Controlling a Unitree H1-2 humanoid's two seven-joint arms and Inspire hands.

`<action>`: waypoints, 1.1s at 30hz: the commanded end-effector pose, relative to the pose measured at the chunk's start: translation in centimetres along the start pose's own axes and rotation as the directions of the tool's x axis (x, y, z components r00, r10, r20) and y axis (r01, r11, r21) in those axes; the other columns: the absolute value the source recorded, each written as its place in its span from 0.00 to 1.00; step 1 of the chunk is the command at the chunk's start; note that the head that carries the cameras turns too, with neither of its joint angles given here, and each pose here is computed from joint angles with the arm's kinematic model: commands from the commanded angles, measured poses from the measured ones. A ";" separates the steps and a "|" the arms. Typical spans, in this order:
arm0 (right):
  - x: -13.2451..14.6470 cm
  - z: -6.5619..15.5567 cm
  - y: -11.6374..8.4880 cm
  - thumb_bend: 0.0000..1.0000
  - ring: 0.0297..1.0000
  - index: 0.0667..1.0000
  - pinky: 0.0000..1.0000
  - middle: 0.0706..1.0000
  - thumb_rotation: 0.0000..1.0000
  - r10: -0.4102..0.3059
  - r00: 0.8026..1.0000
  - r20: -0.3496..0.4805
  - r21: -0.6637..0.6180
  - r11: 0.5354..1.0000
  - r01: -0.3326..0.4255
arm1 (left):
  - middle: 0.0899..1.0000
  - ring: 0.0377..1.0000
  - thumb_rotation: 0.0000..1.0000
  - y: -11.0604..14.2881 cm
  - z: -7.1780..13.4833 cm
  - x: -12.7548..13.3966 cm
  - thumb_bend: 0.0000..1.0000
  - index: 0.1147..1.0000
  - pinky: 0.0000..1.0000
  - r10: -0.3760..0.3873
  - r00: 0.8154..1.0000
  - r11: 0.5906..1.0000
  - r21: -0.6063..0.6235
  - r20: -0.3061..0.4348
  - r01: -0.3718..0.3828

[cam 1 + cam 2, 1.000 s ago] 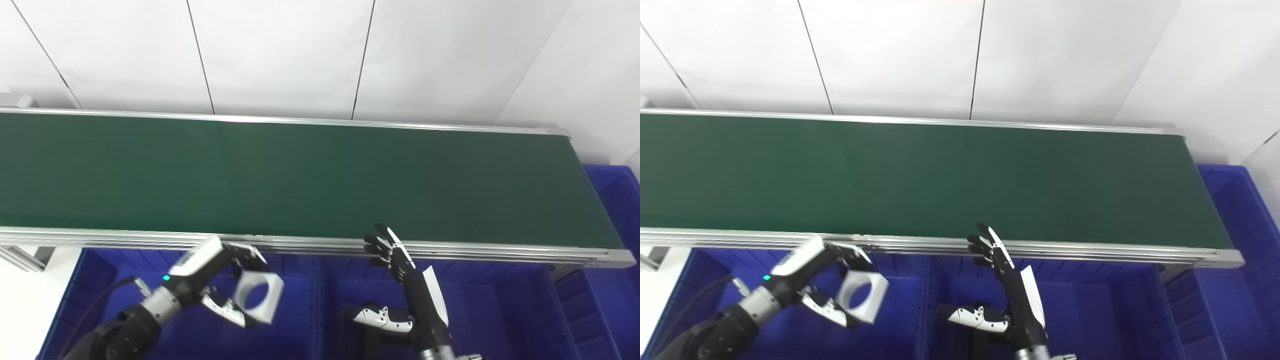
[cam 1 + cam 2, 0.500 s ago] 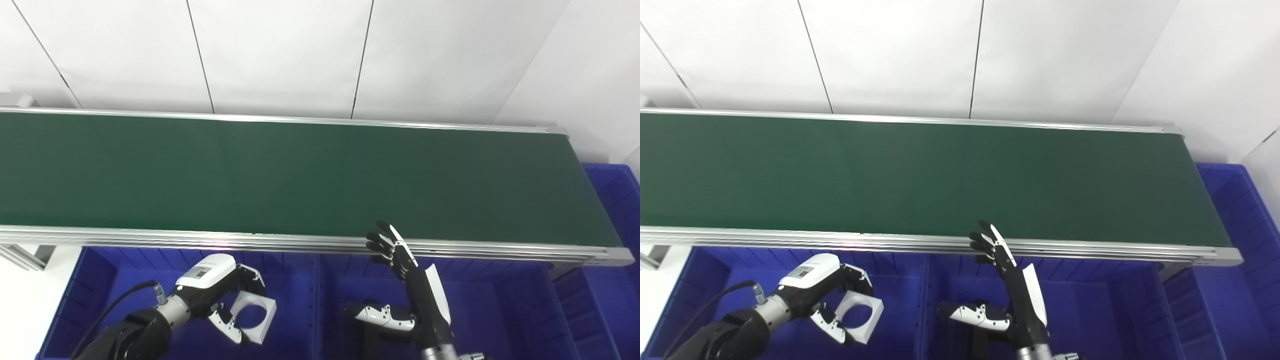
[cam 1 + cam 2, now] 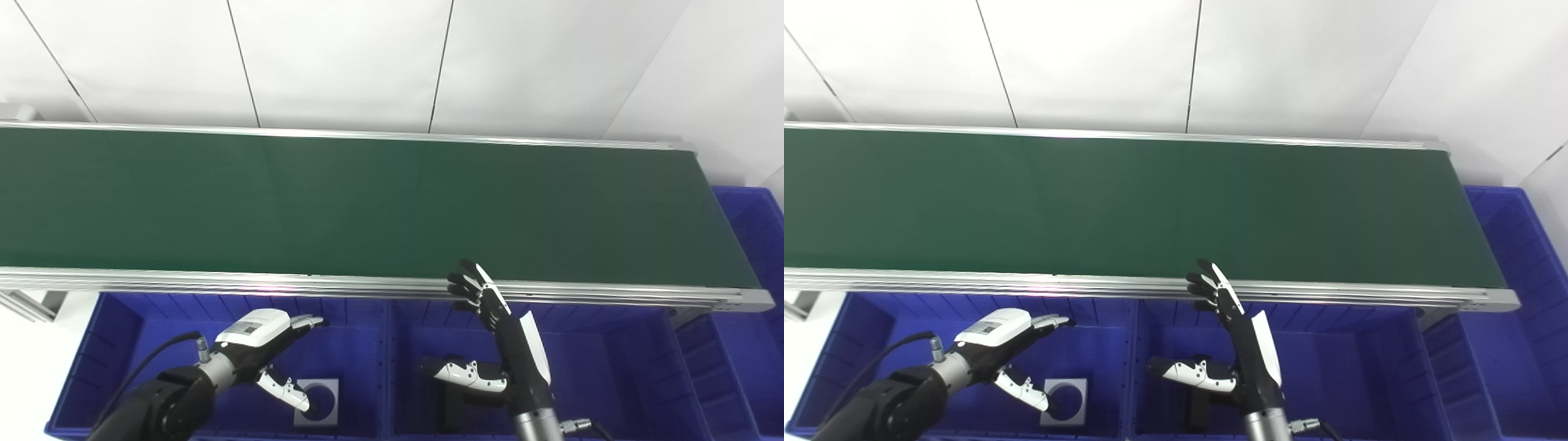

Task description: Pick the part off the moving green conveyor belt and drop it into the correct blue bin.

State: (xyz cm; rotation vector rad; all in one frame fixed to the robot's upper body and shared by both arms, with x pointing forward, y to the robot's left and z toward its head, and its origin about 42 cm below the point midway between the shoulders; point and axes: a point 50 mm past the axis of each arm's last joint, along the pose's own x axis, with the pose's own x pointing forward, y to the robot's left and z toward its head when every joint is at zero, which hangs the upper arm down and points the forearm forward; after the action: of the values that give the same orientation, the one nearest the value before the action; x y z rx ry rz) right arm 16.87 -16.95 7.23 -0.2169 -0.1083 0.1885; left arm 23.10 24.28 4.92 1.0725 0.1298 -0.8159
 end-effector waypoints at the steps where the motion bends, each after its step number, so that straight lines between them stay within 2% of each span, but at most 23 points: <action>1: 0.4 1.1 -0.1 0.89 0.80 0.92 0.72 0.83 0.35 -0.021 0.999 0.034 0.017 1.000 0.021 | 0.91 0.88 0.49 1.4 -0.4 -0.8 0.97 0.90 0.80 0.094 0.989 0.987 -0.138 0.114 -0.078; 2: 0.3 1.1 -0.1 0.89 0.80 0.93 0.72 0.83 0.35 -0.018 0.999 0.030 0.019 1.000 0.017 | 0.91 0.89 0.46 1.4 -0.7 -1.0 0.96 0.89 0.81 0.119 0.982 0.971 -0.224 0.147 -0.084; 3: 0.3 1.1 -0.1 0.89 0.81 0.93 0.72 0.83 0.35 -0.012 1.000 0.024 0.017 1.000 0.012 | 0.90 0.89 0.44 1.4 -0.8 -1.1 0.96 0.88 0.81 0.161 0.970 0.936 -0.340 0.180 -0.092; 5: 0.2 1.1 -0.1 0.89 0.81 0.93 0.72 0.84 0.35 -0.003 1.000 0.014 0.009 1.000 0.003 | 0.88 0.87 0.43 1.1 -1.0 -1.4 0.96 0.86 0.80 0.246 0.945 0.868 -0.483 0.215 -0.116; 7: 0.1 1.1 -0.1 0.89 0.81 0.93 0.73 0.84 0.36 0.002 1.000 0.007 0.004 1.000 -0.002 | 0.84 0.83 0.44 0.8 -0.9 -1.5 0.95 0.84 0.78 0.313 0.923 0.817 -0.559 0.226 -0.140; 11: -0.2 1.0 -0.2 0.90 0.81 0.92 0.73 0.84 0.35 0.005 1.000 -0.004 0.001 1.000 -0.005 | 0.83 0.80 0.39 -0.1 -0.5 -1.7 0.91 0.82 0.75 0.452 0.863 0.714 -0.672 0.225 -0.199; 13: -0.3 1.0 -0.4 0.91 0.81 0.92 0.73 0.84 0.36 0.009 1.000 -0.013 0.000 1.000 -0.009 | 0.83 0.80 0.37 -0.5 -0.3 -1.7 0.90 0.82 0.75 0.493 0.845 0.669 -0.712 0.208 -0.215; 21: -0.8 1.0 -0.7 0.91 0.81 0.93 0.74 0.84 0.37 0.012 0.999 -0.042 -0.024 1.000 -0.013 | 0.84 0.84 0.30 -1.7 0.6 -1.8 0.88 0.83 0.80 0.577 0.805 0.540 -0.804 0.139 -0.249; 25: -0.9 0.9 -0.8 0.89 0.82 0.93 0.74 0.85 0.36 0.013 0.999 -0.040 -0.018 1.000 -0.014 | 0.84 0.83 0.29 -2.2 1.1 -1.8 0.90 0.84 0.80 0.594 0.795 0.510 -0.821 0.120 -0.257; 33: -0.8 0.8 -0.8 0.90 0.82 0.93 0.74 0.85 0.35 0.013 0.998 -0.054 -0.027 1.000 -0.014 | 0.83 0.82 0.24 -2.5 1.5 -1.8 0.89 0.82 0.79 0.620 0.781 0.481 -0.822 0.074 -0.304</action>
State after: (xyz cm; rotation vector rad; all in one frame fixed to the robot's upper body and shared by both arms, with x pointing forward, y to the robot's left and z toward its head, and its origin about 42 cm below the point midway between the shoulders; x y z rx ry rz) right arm 15.74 -17.90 7.00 -0.2547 -0.0149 0.2012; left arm 19.49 23.59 3.52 0.0514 -0.0607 -0.3634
